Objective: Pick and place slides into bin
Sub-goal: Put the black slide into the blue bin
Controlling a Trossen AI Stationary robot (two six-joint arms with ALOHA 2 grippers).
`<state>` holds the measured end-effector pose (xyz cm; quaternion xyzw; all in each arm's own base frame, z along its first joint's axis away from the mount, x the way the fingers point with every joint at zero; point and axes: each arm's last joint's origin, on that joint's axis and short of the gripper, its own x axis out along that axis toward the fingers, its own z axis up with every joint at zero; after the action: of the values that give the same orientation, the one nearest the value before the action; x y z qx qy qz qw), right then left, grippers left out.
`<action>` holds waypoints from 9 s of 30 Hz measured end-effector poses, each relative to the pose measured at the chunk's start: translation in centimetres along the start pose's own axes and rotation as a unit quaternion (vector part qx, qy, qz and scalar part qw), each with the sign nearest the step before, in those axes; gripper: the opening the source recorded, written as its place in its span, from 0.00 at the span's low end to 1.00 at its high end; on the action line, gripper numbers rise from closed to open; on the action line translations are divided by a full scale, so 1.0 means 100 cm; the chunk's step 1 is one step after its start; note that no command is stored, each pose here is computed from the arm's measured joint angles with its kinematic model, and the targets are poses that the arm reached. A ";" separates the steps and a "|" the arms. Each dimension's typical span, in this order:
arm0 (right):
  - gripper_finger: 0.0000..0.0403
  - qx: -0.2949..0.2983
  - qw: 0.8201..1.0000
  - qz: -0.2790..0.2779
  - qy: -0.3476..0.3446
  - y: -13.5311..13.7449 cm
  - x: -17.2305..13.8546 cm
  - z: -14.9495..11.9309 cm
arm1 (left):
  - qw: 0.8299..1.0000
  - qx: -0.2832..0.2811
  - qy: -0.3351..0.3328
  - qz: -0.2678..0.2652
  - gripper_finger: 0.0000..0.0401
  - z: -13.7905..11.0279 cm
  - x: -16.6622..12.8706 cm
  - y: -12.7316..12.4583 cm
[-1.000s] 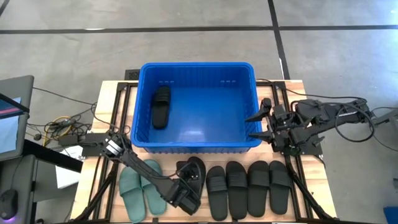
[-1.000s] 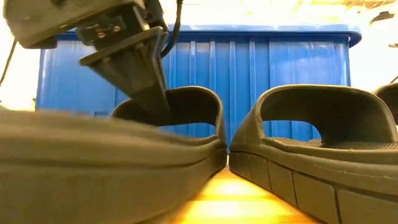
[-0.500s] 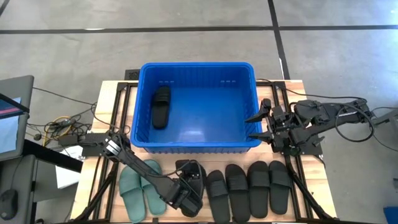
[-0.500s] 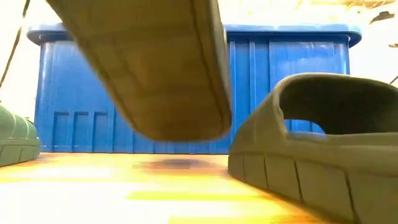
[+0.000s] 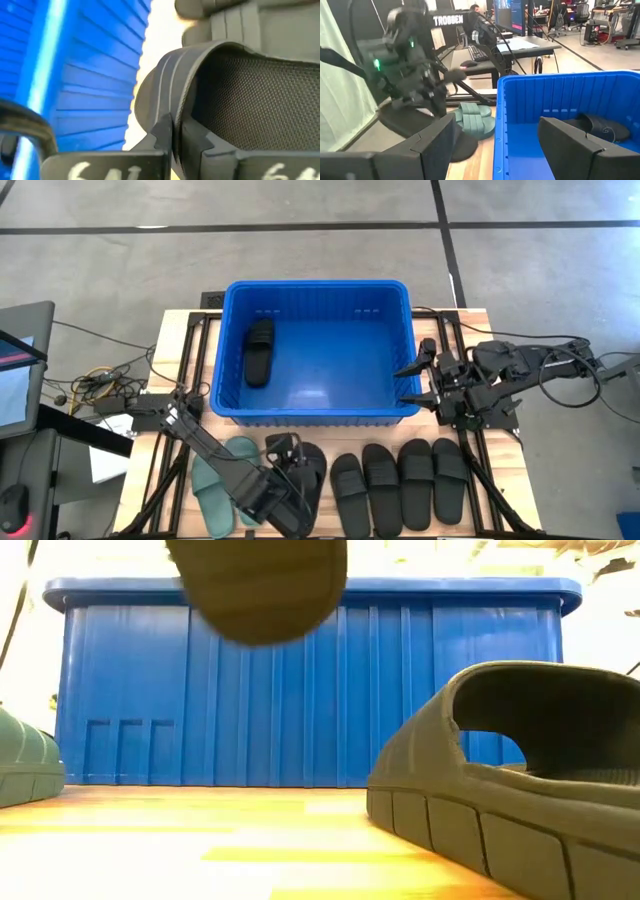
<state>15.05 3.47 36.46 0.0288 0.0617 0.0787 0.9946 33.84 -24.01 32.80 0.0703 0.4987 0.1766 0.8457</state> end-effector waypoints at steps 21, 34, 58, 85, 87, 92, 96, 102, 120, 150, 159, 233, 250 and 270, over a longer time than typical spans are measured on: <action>0.66 0.001 1.000 -0.013 -0.008 -0.004 0.000 0.002 | 0.981 -0.006 -0.129 0.148 0.00 0.043 -0.034 0.115; 0.66 0.049 0.994 -0.051 -0.085 -0.018 0.000 0.016 | 0.985 0.070 0.037 0.155 0.00 0.073 0.030 0.261; 0.66 0.105 0.985 -0.083 -0.112 -0.020 -0.001 0.020 | 0.981 0.099 0.164 0.039 0.00 0.025 0.188 0.378; 0.66 0.106 0.983 -0.095 -0.114 -0.020 -0.002 0.020 | 0.971 0.117 0.198 0.065 0.00 -0.034 0.265 0.353; 0.66 0.106 0.983 -0.096 -0.114 -0.021 -0.002 0.020 | 0.971 0.117 0.197 0.072 0.00 -0.033 0.265 0.355; 0.66 0.106 0.982 -0.103 -0.115 -0.023 -0.002 0.020 | 0.963 0.122 0.216 0.102 0.00 -0.036 0.268 0.358; 0.66 0.106 0.982 -0.108 -0.116 -0.024 -0.002 0.020 | 0.962 0.118 0.224 0.099 0.00 -0.038 0.267 0.357; 0.66 0.106 0.982 -0.107 -0.116 -0.024 -0.002 0.020 | 0.959 0.114 0.242 0.093 0.00 -0.042 0.266 0.358; 0.66 0.105 0.982 -0.108 -0.116 -0.024 -0.002 0.020 | 0.953 0.118 0.275 0.053 0.13 -0.054 0.264 0.369; 0.66 0.105 0.982 -0.108 -0.112 -0.024 -0.002 0.020 | 0.946 0.149 0.288 0.025 0.54 -0.054 0.260 0.367; 0.66 0.101 0.983 -0.109 -0.111 -0.024 -0.002 0.019 | 0.940 0.178 0.291 0.009 0.54 -0.047 0.251 0.368; 0.66 0.179 0.980 -0.021 0.084 0.026 0.019 -0.021 | 0.943 -0.017 -0.233 -0.239 0.54 0.017 0.021 0.105; 0.66 0.123 0.967 0.061 0.213 0.051 0.042 -0.050 | 0.925 -0.129 -0.248 -0.257 0.54 0.022 0.055 0.039; 0.66 0.076 0.965 0.117 0.221 0.067 0.024 -0.049 | 0.923 -0.193 -0.247 -0.223 0.44 0.010 0.034 -0.038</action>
<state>15.71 10.74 31.73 0.0933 0.2816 0.1944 0.9350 37.09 -26.23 29.39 -0.1662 0.2328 0.0534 0.9567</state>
